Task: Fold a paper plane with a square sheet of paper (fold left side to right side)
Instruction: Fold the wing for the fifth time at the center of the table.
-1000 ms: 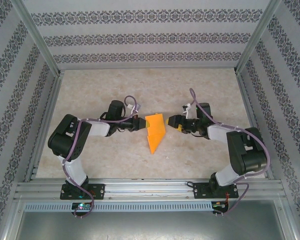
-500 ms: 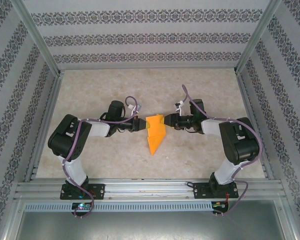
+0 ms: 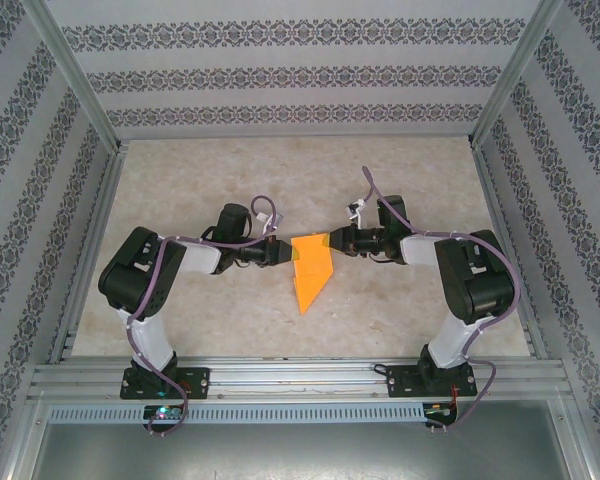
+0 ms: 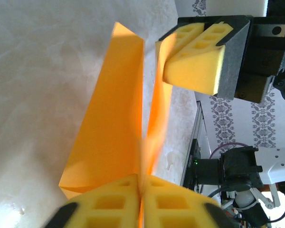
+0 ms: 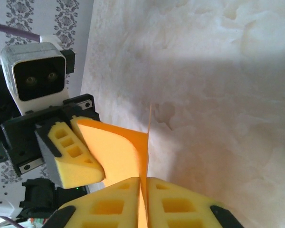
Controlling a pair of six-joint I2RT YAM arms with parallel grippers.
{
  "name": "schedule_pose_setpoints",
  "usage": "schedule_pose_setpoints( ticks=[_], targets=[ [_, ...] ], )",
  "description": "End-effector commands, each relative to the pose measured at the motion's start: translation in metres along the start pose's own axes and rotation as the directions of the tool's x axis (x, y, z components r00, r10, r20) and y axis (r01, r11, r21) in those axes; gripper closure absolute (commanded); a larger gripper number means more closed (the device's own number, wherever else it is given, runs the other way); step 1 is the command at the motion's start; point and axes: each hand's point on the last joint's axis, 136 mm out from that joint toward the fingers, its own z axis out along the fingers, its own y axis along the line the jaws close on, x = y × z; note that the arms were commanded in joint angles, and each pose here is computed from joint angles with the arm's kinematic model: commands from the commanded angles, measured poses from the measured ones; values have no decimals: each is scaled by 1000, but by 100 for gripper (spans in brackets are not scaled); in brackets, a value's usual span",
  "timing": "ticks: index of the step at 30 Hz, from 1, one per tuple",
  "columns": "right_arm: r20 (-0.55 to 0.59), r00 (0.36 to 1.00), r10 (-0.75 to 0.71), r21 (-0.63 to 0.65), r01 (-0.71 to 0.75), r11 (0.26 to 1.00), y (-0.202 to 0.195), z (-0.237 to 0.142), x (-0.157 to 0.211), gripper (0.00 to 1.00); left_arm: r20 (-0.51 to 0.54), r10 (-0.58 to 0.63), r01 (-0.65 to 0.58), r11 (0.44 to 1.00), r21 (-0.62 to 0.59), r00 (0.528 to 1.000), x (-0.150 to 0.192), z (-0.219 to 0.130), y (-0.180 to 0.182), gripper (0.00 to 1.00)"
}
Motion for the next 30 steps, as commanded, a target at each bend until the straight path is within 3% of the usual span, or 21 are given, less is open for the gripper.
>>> schedule_pose_setpoints(
  ticks=[1, 6, 10, 14, 18, 24, 30],
  targets=[
    [-5, 1000, -15, 9, 15, 1000, -1, 7, -3, 100, 4, 26, -25, 995, -97, 1000, 3, -11, 14, 77],
    [18, 999, 40, 77, -41, 996, -16, 8, -3, 100, 22, 106, -97, 962, -257, 994, 0, -38, 13, 61],
    [39, 994, 103, 115, -107, 988, -24, 7, -4, 100, 3, 189, -174, 912, -372, 982, 3, -57, 2, 61],
    [52, 983, 174, 135, -180, 974, -26, 8, -3, 100, -127, 291, -315, 812, -491, 948, 23, -56, -14, 61],
    [56, 962, 269, 187, -275, 943, -32, 5, -1, 100, -295, 363, -468, 689, -553, 884, 48, -39, -29, 61],
    [68, 924, 376, 213, -382, 899, -36, 4, 3, 100, -476, 432, -643, 531, -552, 766, 75, 2, -48, 57],
    [76, 911, 406, 218, -413, 884, -37, 4, 4, 100, -616, 402, -735, 404, -545, 678, 94, 36, -38, 53]
  ],
)
